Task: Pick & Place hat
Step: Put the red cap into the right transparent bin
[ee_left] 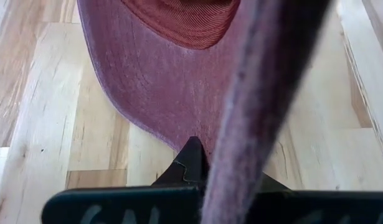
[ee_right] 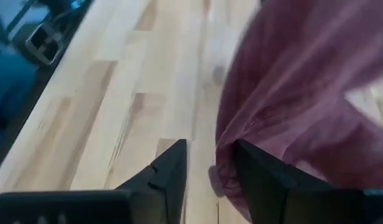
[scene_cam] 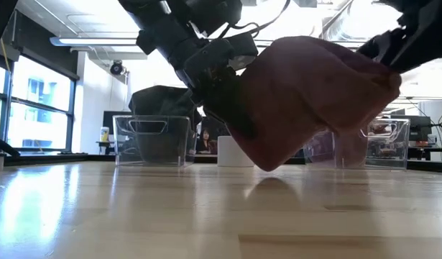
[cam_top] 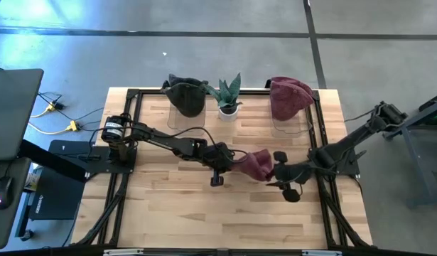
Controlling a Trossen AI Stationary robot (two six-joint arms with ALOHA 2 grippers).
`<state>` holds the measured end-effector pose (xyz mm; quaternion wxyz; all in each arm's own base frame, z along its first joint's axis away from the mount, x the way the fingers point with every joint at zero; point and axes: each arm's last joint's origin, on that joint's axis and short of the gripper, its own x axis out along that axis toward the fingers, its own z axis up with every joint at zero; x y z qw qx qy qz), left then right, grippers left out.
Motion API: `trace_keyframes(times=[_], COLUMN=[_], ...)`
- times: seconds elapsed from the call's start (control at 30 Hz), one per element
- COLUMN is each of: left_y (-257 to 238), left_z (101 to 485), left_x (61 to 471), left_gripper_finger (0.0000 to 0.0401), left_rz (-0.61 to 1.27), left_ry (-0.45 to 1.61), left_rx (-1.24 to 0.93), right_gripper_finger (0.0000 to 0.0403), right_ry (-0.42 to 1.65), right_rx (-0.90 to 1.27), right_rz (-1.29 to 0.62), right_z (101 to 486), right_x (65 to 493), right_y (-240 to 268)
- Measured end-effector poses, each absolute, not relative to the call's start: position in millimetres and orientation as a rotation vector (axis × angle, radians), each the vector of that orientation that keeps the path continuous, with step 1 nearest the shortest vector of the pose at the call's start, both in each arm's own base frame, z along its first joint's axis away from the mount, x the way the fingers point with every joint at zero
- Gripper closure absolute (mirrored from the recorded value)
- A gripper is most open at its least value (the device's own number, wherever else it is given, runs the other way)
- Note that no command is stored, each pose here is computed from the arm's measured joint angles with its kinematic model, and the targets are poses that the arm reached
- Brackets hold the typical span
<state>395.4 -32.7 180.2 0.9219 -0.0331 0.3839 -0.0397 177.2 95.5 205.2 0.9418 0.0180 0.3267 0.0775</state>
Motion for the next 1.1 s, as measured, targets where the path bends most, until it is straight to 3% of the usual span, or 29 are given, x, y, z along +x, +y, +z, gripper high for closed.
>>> trace_keyframes(times=[0.13,0.37,0.67,0.87,1.1], left_y=[-32,-32,-32,-35,-35], left_z=[180,180,181,181,181], left_x=[395,395,396,396,396], left_gripper_finger=[0.04,0.04,0.04,0.04,0.04], left_rz=[-0.078,-0.062,-0.052,-0.063,-0.068], left_ry=[0.788,0.787,0.78,0.781,0.782], left_rx=[-0.067,-0.061,-0.053,-0.045,-0.044], right_gripper_finger=[0.0242,0.0152,0.0163,0.0168,0.0163], right_ry=[0.715,0.741,0.501,0.55,0.685], right_rx=[0.151,0.111,0.001,-0.042,-0.024], right_rz=[0.084,0.072,0.142,-0.024,-0.011], right_z=[203,193,212,231,225], right_x=[177,183,196,181,172], right_y=[88,85,90,78,75])
